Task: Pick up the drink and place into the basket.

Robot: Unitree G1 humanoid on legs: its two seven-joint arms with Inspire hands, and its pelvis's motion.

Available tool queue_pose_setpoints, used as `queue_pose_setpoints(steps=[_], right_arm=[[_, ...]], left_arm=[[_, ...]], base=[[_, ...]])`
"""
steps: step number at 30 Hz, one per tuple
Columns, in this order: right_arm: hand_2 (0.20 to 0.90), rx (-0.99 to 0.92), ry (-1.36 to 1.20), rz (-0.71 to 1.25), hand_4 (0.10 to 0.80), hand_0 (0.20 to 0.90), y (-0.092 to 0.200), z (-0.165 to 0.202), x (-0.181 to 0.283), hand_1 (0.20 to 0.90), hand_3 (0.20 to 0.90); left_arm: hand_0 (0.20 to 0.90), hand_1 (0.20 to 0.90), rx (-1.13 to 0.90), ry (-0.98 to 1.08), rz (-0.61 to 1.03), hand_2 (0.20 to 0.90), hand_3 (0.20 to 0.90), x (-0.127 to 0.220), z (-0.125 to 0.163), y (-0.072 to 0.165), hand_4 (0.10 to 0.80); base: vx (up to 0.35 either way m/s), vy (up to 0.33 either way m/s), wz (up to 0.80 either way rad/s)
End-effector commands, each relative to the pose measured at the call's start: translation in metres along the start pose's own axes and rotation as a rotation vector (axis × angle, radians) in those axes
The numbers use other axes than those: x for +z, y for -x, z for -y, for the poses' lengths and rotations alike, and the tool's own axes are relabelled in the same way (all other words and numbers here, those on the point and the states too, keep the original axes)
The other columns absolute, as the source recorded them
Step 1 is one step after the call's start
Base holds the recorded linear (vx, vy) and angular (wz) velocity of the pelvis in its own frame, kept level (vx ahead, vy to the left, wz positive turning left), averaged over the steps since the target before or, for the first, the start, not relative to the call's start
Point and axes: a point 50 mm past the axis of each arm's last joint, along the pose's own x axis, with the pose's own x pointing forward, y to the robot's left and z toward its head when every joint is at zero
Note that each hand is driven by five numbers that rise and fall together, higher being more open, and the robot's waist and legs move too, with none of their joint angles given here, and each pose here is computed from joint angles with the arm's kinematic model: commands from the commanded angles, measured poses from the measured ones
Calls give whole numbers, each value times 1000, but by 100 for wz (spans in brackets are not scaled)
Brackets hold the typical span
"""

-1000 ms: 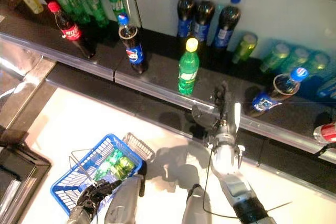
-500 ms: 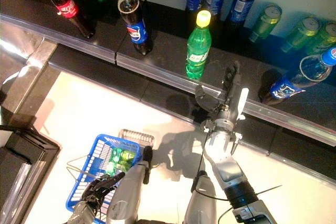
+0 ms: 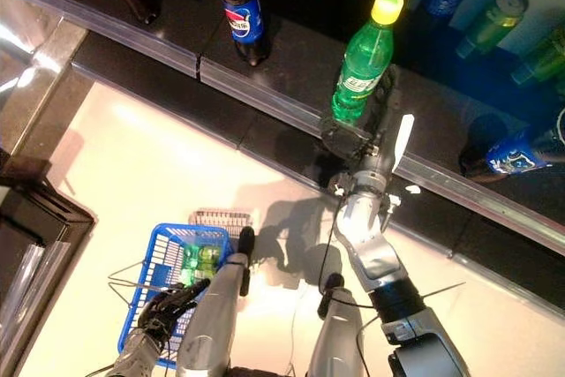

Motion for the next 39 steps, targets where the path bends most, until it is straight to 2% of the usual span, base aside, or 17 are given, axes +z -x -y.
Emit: queue_pose_setpoints(steps=[1,7,17,19,20,39], right_arm=[[900,-15,-120,257,800,900,-23,-6,60,900,900],[900,-93,-143,307,800,900,-39,-4,79,900,900],[900,-250,-183,259,800,900,-70,14,86,900,900],[575,-264,-188,269,421,575,-74,14,90,575,521],[300,-268,-188,276,100,300,-76,14,93,300,200],[300,-291,-181,350,100,300,-87,20,112,300,200]], left_arm=[[300,300,-85,-100,38,300,200,-1,5,6,100],[300,300,-90,-102,49,300,200,8,8,3,100],[300,300,-98,-115,53,300,200,16,16,-2,100],[300,300,-98,-118,49,300,200,16,16,-2,100],[300,300,-98,-119,43,300,200,15,15,-2,100],[300,300,-121,-120,55,300,200,17,16,-1,100]], base=[[0,0,0],[0,0,0],[0,0,0],[0,0,0],[0,0,0],[-10,0,1]])
